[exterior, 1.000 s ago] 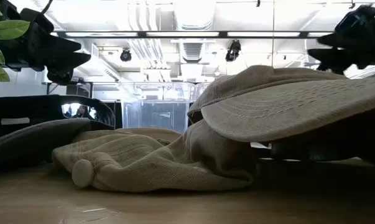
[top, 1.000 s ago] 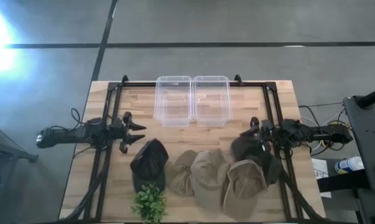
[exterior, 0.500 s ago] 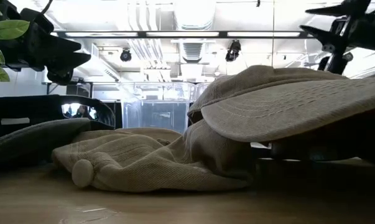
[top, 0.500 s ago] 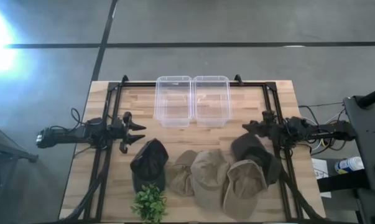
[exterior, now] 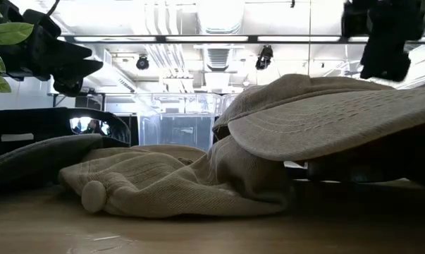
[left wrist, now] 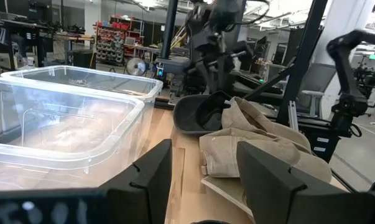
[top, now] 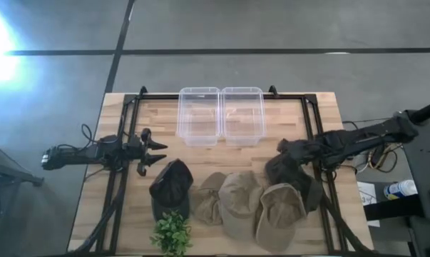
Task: Pick & Place hat
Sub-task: Put the right brown cap into the right transparent bin
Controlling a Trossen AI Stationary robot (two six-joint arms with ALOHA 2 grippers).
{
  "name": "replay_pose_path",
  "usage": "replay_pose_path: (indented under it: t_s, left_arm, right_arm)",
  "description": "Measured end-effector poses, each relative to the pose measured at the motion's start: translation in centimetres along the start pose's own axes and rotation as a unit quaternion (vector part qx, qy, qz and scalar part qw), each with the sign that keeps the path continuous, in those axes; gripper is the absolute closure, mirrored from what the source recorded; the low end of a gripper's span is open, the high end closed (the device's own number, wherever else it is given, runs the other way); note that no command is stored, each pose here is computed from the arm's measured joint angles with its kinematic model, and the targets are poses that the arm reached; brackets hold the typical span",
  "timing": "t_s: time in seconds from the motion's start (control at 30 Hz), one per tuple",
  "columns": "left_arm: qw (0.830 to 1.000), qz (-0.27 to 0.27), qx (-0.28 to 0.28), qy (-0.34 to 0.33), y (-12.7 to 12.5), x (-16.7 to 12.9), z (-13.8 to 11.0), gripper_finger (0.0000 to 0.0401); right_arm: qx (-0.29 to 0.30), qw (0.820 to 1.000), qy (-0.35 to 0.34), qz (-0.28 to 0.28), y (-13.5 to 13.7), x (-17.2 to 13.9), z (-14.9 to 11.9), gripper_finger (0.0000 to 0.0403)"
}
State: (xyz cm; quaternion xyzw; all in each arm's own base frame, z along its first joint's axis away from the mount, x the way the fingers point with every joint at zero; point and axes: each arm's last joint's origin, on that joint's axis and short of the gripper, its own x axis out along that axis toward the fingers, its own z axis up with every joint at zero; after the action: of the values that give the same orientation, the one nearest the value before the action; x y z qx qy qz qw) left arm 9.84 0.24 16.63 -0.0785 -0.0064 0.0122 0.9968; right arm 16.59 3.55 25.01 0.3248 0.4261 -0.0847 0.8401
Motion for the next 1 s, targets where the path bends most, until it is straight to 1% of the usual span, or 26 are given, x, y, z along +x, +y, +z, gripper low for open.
replay_pose_path:
  t_s: [0.07,0.2,0.27,0.37,0.43,0.47,0.5,0.57,0.67,0.83,1.0]
  left_arm:
    - [1.0,0.0,0.0,0.0,0.0,0.0,0.0,0.0227]
    - [1.0,0.0,0.0,0.0,0.0,0.0,0.0,0.0227]
    - [1.0,0.0,0.0,0.0,0.0,0.0,0.0,0.0227]
    - [1.0,0.0,0.0,0.0,0.0,0.0,0.0,0.0227]
    - [1.0,0.0,0.0,0.0,0.0,0.0,0.0,0.0227]
    - [1.0,0.0,0.0,0.0,0.0,0.0,0.0,0.0227]
    - [1.0,0.0,0.0,0.0,0.0,0.0,0.0,0.0227]
    - [1.0,0.0,0.0,0.0,0.0,0.0,0.0,0.0227]
    - [1.0,0.0,0.0,0.0,0.0,0.0,0.0,0.0227]
    - [1.0,0.0,0.0,0.0,0.0,0.0,0.0,0.0227]
    - [1.0,0.0,0.0,0.0,0.0,0.0,0.0,0.0227]
  right_arm:
    - [-0.023,0.998,0.045,-0.028,1.5,0.1,0.7,0.0281]
    - [-0.061,0.991,0.111,-0.028,5.2,0.0,1.6,0.0268]
    - [-0.063,0.987,0.147,-0.033,6.8,0.2,1.6,0.026]
    - [-0.049,0.977,0.206,-0.029,9.2,0.9,1.2,0.025]
    - [-0.082,0.97,0.229,-0.02,11.0,1.8,0.5,0.0245]
    - [-0.115,0.964,0.238,-0.016,11.9,2.3,0.1,0.0244]
    - [-0.153,0.957,0.246,-0.018,12.6,2.9,-0.4,0.0243]
    - [-0.238,0.936,0.259,-0.024,13.9,4.1,-1.2,0.0244]
    - [-0.333,0.902,0.272,-0.023,15.1,6.2,-1.6,0.0247]
    - [-0.442,0.853,0.278,0.009,16.1,9.4,-1.6,0.025]
    - [-0.508,0.802,0.307,0.069,16.0,11.9,-2.7,0.025]
